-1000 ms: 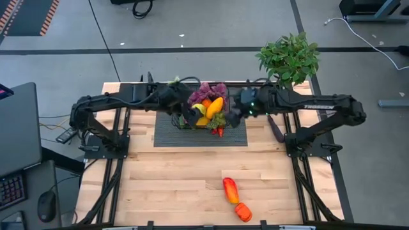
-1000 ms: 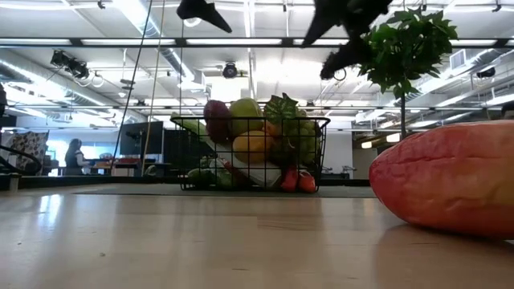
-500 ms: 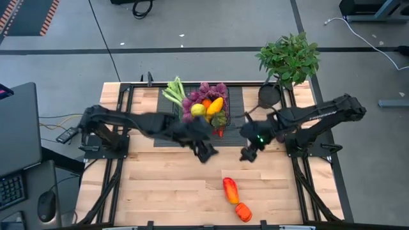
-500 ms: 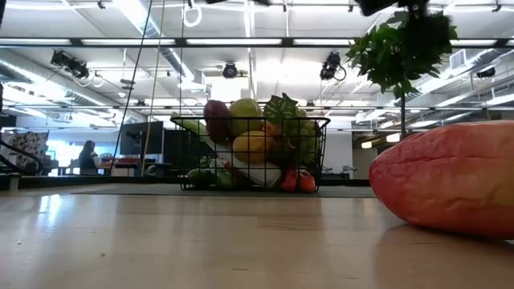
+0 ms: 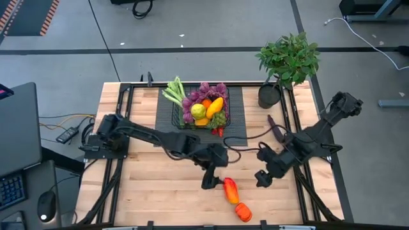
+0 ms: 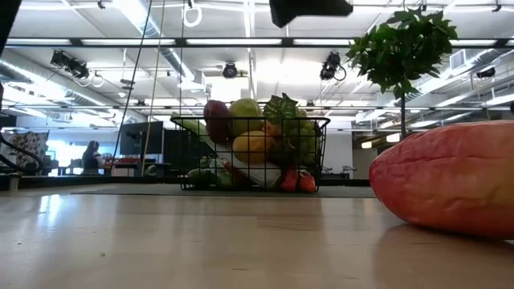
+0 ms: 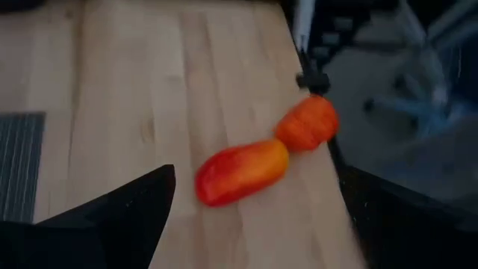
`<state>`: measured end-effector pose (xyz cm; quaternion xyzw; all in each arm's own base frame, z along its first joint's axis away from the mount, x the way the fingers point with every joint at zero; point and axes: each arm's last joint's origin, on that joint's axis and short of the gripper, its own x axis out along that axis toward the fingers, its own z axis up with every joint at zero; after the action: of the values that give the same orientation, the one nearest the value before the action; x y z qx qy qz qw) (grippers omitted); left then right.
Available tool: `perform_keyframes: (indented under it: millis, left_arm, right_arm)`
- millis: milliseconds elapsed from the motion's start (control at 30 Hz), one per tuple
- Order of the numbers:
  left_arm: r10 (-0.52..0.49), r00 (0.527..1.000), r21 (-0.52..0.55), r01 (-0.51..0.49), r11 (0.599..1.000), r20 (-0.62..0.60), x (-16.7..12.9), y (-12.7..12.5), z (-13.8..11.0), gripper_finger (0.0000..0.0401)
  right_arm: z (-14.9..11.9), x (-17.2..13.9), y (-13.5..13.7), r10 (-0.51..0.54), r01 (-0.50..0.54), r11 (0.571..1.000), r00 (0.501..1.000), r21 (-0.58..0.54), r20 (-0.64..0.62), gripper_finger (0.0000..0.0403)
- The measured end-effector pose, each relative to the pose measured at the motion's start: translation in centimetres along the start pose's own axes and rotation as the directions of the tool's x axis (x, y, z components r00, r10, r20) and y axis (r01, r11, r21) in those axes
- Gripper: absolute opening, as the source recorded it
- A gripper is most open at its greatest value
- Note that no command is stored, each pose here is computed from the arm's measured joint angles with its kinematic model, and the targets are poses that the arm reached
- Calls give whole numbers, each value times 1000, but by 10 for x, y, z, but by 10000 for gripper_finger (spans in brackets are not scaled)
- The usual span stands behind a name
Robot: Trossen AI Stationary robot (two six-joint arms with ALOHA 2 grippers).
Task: Build produce basket
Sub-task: Put the mango into the wire basket
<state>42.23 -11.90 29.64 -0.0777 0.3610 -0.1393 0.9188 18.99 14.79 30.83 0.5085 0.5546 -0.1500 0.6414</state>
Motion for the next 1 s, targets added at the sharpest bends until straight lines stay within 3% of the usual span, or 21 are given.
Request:
perform_keyframes:
  millis: [133, 400, 767, 1000]
  left_arm:
    - [-26, 1000, 185, 27, 982, -7, 17, -6, -6, 386]
    - [-34, 997, 436, 63, 898, -74, 58, -10, -27, 386]
    - [7, 1000, 569, 1, 822, -13, 106, 8, -40, 386]
    - [-8, 992, 583, 80, 809, -124, 121, 15, -59, 386]
  right_arm:
    - [-16, 2, 3, 60, -67, 994, 995, 91, 76, 371]
    - [-30, 6, 3, 66, -72, 992, 996, 103, 63, 371]
    - [-35, 6, 10, 148, -152, 980, 988, 126, 40, 371]
    - [-36, 6, 12, 155, -154, 980, 988, 126, -2, 371]
